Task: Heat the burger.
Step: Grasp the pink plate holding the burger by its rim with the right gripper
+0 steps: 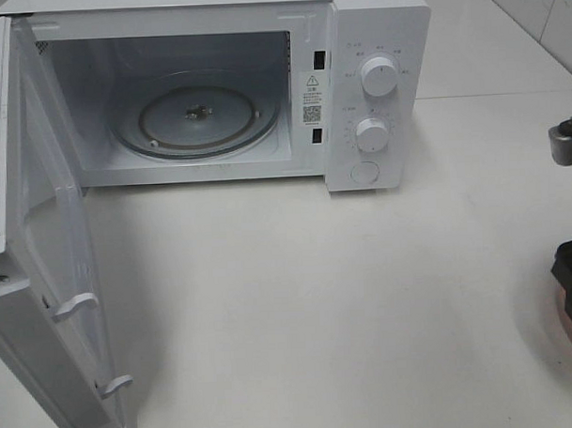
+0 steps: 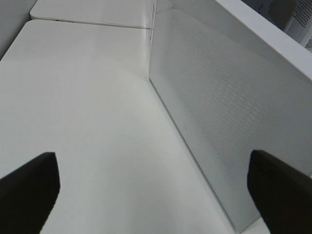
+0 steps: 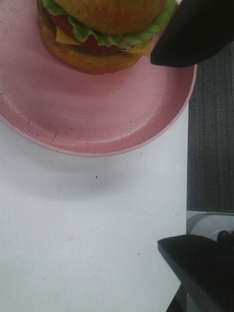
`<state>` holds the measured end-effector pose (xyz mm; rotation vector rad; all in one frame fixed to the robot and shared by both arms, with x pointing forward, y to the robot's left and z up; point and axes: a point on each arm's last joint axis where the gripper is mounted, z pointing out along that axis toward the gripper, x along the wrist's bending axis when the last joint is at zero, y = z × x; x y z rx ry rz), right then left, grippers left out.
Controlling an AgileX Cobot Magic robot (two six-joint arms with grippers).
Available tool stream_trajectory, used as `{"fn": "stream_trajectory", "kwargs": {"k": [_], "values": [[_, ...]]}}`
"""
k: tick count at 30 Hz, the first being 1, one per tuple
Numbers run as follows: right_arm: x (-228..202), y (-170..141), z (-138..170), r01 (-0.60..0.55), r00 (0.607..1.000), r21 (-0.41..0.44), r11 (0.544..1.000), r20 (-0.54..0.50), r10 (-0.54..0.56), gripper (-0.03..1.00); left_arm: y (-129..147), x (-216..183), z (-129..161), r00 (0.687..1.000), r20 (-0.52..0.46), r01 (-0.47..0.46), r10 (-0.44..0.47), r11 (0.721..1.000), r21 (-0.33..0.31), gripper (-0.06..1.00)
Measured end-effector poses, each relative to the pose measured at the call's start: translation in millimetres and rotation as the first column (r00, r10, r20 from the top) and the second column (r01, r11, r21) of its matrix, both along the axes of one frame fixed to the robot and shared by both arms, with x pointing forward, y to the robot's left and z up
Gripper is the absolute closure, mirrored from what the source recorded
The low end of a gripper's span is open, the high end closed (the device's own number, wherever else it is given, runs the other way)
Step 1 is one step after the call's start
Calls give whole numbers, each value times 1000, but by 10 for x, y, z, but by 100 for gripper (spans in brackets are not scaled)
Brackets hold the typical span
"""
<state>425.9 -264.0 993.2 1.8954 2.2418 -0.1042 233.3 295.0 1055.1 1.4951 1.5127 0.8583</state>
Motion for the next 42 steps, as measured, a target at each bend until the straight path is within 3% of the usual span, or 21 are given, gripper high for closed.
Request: {"fn": "stream_trajectory", "kwargs": {"k": [20, 34, 42], "values": [[5, 2, -261, -57, 997, 13, 998, 61, 56, 19, 0, 0, 0, 1000, 0, 0, 0, 1000, 0, -5], [107, -154, -276, 15, 992, 37, 999, 126, -20, 21, 0, 0, 0, 1000, 0, 0, 0, 1000, 0, -5], [183, -143, -466, 16, 998, 27, 1000, 56, -17, 21, 0, 0, 0, 1000, 0, 0, 0, 1000, 0, -5]]}}
